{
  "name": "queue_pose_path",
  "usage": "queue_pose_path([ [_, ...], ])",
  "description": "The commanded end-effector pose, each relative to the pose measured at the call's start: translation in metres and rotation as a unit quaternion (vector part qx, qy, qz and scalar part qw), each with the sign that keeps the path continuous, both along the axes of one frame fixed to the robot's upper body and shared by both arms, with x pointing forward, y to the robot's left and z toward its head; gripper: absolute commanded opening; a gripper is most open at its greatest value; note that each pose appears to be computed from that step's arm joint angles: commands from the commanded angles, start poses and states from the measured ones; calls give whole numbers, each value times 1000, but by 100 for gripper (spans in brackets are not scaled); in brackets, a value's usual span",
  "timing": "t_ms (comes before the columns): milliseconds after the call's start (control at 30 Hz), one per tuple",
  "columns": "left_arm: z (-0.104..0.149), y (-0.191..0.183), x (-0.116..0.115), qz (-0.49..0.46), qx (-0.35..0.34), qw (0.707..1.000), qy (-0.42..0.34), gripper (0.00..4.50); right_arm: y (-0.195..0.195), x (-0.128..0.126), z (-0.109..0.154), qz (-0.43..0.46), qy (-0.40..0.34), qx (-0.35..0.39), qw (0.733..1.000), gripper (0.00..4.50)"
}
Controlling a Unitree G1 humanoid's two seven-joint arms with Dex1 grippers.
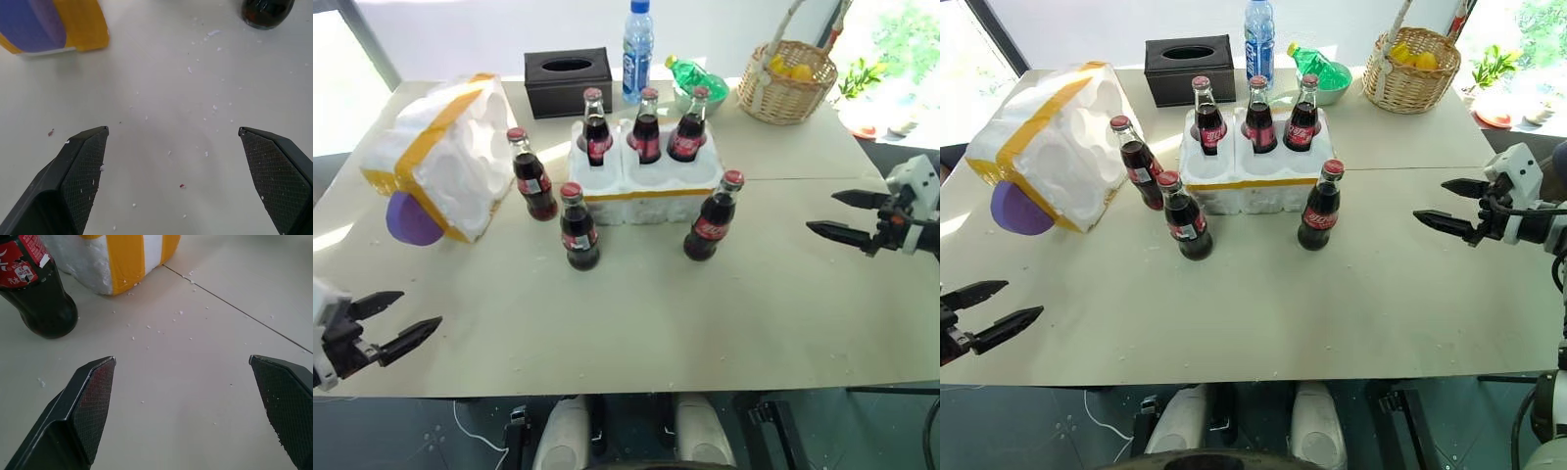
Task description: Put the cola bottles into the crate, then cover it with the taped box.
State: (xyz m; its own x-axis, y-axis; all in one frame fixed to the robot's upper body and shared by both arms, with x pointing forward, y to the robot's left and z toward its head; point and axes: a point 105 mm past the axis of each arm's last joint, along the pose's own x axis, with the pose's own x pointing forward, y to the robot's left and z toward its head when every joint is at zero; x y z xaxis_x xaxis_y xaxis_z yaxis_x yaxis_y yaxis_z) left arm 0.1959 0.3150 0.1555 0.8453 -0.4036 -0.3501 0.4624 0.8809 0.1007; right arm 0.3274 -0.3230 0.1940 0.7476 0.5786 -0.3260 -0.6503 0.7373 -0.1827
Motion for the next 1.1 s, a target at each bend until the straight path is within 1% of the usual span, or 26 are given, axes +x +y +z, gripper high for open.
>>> queue_pose_path([
  [33, 21, -22, 13, -33, -3, 999, -40, 445, 15, -4, 48, 38, -48, 32, 998, 450],
  [100, 27, -35, 22, -52, -7, 997, -50, 445, 26, -10, 66, 70, -53, 49, 995, 450],
  [133, 30, -44, 30, -66, -9, 996, -60, 445, 37, -17, 78, 102, -52, 58, 992, 450],
  [200, 36, -55, 44, -80, -13, 994, -73, 445, 53, -28, 92, 146, -45, 66, 986, 450],
  [267, 41, -66, 66, -87, -29, 992, -92, 445, 73, -35, 105, 189, -48, 64, 979, 450],
  [367, 45, -75, 96, -77, -31, 989, -120, 445, 93, -37, 116, 217, -59, 61, 973, 450],
  [433, 47, -78, 115, -62, -29, 989, -134, 445, 106, -38, 120, 233, -64, 62, 968, 450],
  [533, 46, -85, 133, -61, -38, 988, -140, 445, 119, -42, 122, 252, -68, 66, 963, 450],
  [667, 42, -92, 148, -67, -34, 987, -141, 445, 127, -44, 122, 258, -72, 71, 961, 450],
  [833, 40, -99, 178, -56, -37, 987, -146, 445, 136, -49, 122, 271, -72, 78, 957, 450],
  [933, 39, -104, 192, -53, -37, 986, -151, 445, 138, -50, 124, 272, -74, 82, 956, 450],
  [1033, 41, -114, 206, -60, -50, 985, -157, 445, 141, -49, 125, 272, -75, 89, 955, 450],
  [1100, 37, -119, 214, -64, -48, 985, -152, 445, 144, -49, 124, 272, -75, 91, 955, 450],
])
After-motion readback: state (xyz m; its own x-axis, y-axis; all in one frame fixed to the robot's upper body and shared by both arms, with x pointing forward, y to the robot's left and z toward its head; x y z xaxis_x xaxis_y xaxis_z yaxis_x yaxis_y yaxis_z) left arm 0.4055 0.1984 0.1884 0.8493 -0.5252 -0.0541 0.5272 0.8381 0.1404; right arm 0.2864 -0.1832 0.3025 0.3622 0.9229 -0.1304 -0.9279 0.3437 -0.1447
